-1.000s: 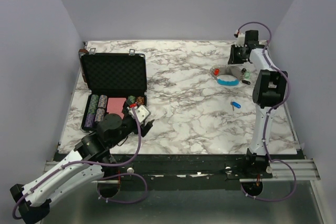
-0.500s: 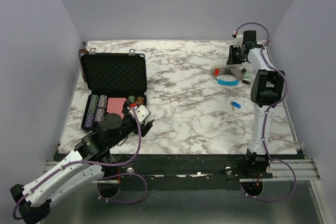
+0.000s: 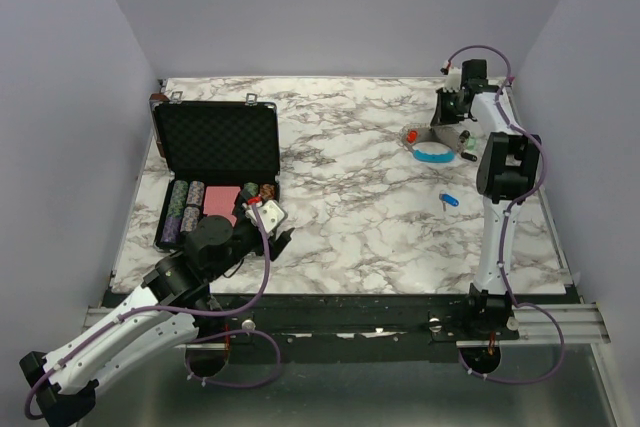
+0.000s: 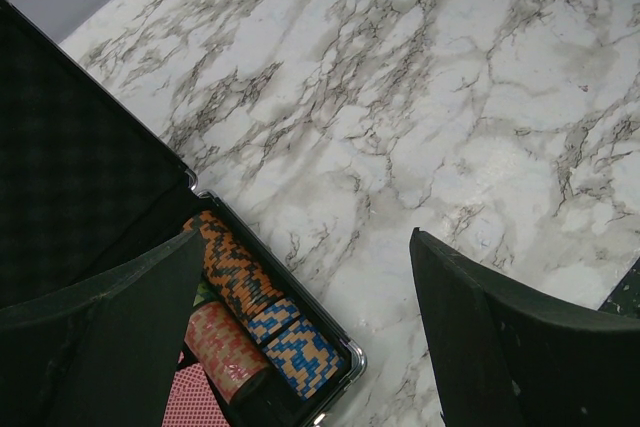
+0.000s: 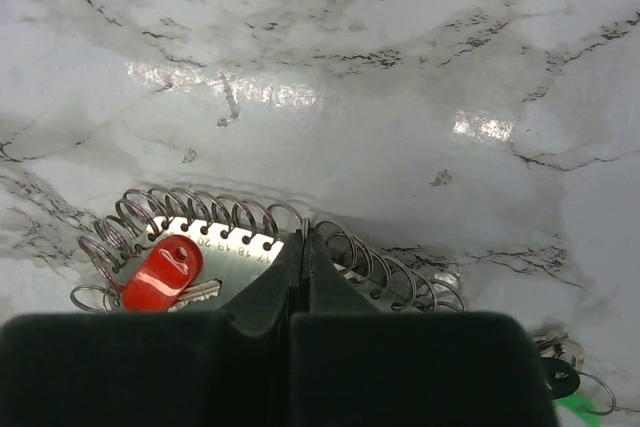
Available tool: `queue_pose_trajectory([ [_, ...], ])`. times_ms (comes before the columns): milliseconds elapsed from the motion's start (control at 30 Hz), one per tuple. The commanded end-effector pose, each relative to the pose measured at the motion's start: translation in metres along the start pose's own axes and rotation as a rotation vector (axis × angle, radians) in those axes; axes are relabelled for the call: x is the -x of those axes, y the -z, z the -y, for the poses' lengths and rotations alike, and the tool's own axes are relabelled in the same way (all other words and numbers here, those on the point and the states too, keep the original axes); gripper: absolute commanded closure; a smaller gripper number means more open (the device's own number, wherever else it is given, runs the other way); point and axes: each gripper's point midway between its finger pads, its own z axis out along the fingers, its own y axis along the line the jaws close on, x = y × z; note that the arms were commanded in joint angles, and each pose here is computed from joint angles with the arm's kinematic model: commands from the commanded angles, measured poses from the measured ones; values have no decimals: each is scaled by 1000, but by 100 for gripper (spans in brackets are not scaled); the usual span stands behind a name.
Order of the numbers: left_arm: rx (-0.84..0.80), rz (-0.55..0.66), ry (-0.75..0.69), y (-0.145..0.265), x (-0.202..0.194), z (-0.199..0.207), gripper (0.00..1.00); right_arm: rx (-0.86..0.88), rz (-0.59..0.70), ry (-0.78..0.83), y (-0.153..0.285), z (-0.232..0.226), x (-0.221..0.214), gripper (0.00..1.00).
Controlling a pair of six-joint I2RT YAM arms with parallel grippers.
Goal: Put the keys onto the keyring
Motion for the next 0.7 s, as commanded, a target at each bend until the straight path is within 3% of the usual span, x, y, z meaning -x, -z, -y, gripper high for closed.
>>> queue_pose_trajectory([
  [0, -12, 7, -5, -2, 0, 2, 8, 39, 40, 22, 12, -8, 15, 100],
  [333, -7, 16, 0, 0, 3, 0, 8, 175, 184, 123, 73, -52, 65, 100],
  [667, -2, 97, 51, 7, 19, -3, 7, 375, 245, 286, 149, -135, 67, 100],
])
